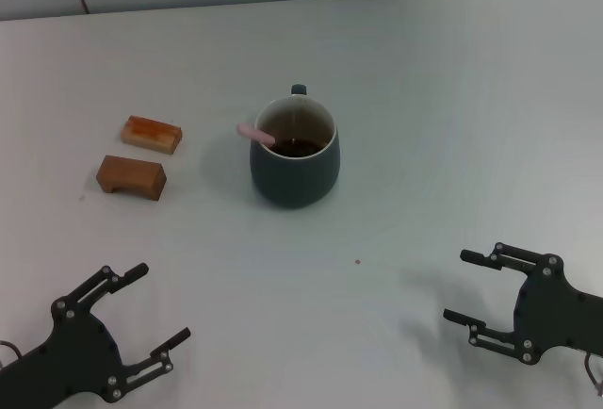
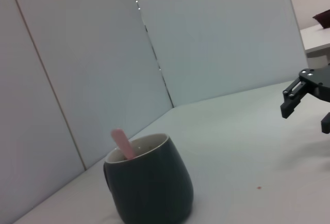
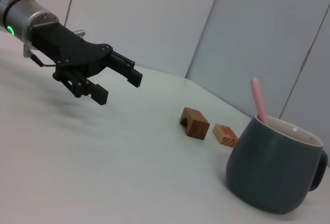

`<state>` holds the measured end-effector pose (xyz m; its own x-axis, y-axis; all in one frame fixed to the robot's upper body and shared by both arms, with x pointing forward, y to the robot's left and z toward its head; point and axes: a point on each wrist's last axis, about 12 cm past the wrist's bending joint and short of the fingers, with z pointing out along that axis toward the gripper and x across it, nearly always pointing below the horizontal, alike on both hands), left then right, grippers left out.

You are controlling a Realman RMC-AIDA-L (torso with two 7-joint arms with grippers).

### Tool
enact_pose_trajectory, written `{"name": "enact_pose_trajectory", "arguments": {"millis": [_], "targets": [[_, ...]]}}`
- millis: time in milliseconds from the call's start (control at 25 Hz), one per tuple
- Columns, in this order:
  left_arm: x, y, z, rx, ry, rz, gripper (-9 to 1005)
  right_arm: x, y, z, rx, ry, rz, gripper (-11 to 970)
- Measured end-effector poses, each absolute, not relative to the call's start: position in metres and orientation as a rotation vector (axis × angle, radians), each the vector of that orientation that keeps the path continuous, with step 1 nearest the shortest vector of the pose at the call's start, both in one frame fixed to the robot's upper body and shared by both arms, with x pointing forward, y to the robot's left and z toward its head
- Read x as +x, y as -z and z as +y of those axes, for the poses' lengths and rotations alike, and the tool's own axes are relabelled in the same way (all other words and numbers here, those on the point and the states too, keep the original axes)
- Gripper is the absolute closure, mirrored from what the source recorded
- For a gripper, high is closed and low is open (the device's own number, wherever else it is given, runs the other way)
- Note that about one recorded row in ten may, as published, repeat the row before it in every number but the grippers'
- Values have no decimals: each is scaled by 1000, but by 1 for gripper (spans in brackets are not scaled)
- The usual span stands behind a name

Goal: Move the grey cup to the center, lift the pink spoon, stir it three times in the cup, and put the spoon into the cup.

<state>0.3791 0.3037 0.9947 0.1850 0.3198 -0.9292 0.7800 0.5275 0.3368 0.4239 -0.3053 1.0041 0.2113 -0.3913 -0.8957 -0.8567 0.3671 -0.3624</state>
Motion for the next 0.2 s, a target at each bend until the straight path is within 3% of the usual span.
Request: {"name": "enact_pose_trajectory", "arguments": {"millis": [200], "targets": [[380,-995,305,1023,412,1404,283,424,-1004,-305,-1229,-475,1393,284]]}}
